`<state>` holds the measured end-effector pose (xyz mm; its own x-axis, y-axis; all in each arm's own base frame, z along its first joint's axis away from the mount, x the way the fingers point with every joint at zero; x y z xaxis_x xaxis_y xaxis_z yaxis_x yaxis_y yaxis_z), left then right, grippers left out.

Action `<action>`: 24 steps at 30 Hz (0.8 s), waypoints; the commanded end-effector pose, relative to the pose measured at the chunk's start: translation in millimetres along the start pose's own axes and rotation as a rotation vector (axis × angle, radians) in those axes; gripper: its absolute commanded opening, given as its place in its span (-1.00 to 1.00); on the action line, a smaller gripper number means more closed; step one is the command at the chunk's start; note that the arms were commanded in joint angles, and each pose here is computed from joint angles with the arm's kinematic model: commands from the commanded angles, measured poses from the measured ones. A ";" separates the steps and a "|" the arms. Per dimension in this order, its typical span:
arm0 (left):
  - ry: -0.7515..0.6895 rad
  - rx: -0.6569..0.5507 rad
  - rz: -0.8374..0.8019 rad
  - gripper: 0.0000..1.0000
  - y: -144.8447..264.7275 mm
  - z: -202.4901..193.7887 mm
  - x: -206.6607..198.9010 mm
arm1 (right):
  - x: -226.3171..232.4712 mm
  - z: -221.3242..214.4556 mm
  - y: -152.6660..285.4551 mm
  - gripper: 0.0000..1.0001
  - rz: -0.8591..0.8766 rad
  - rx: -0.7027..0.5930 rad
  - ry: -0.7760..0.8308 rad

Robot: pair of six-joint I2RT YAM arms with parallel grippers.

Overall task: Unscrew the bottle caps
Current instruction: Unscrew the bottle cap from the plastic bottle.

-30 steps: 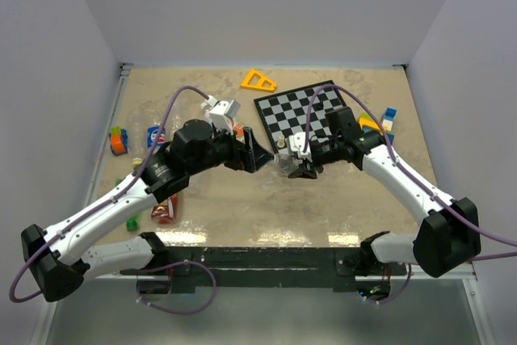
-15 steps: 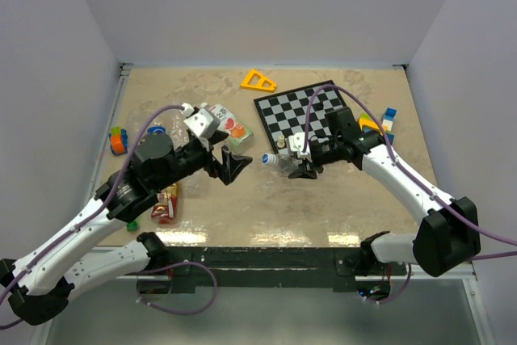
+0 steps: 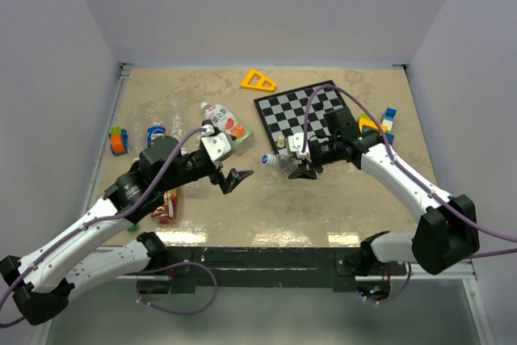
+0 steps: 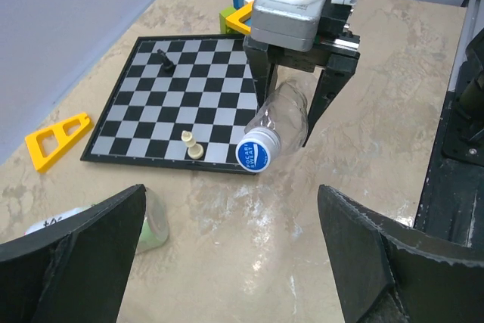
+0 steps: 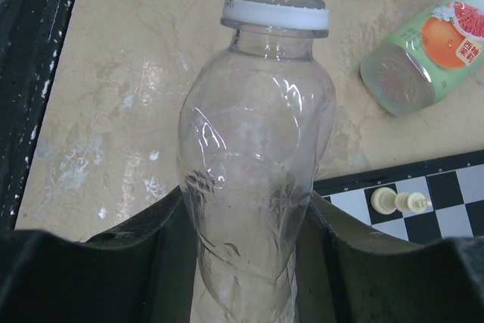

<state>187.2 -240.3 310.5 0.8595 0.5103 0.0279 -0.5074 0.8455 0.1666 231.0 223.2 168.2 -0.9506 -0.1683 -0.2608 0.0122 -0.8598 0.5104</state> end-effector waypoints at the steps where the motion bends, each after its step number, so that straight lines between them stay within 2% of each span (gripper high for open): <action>1: -0.126 -0.084 -0.046 1.00 -1.8 15.2 -3.2 | -2.7 8.2 2.8 -1.00 0.000 -0.020 0.026; 7: -0.205 -0.097 -0.052 0.96 -4.0 11.5 -1.3 | -2.2 6.5 2.4 -1.00 0.004 -0.018 0.024; 20: -0.243 -0.060 0.006 1.00 -9.9 4.8 11.4 | -1.2 6.5 1.7 -1.00 0.011 -0.019 0.025; 24: -0.276 -0.035 -0.025 1.00 -17.1 0.3 9.8 | -1.2 6.5 1.7 -1.00 0.011 -0.019 0.025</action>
<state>197.3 -245.0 295.4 0.8657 0.4434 0.2324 -0.4847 0.8583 0.1681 228.5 221.9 165.8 -0.9510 -0.1778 -0.2529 0.0223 -0.8553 0.5176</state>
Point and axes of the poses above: each gripper's point midway between its finger pads, its own y axis back along the fingers, its own x axis along the line the jaws close on, z = x × y, the point moved 1 cm from there along y, back along the fingers, and after that the axes turned 6 degrees about y, right-handed, at the moved point
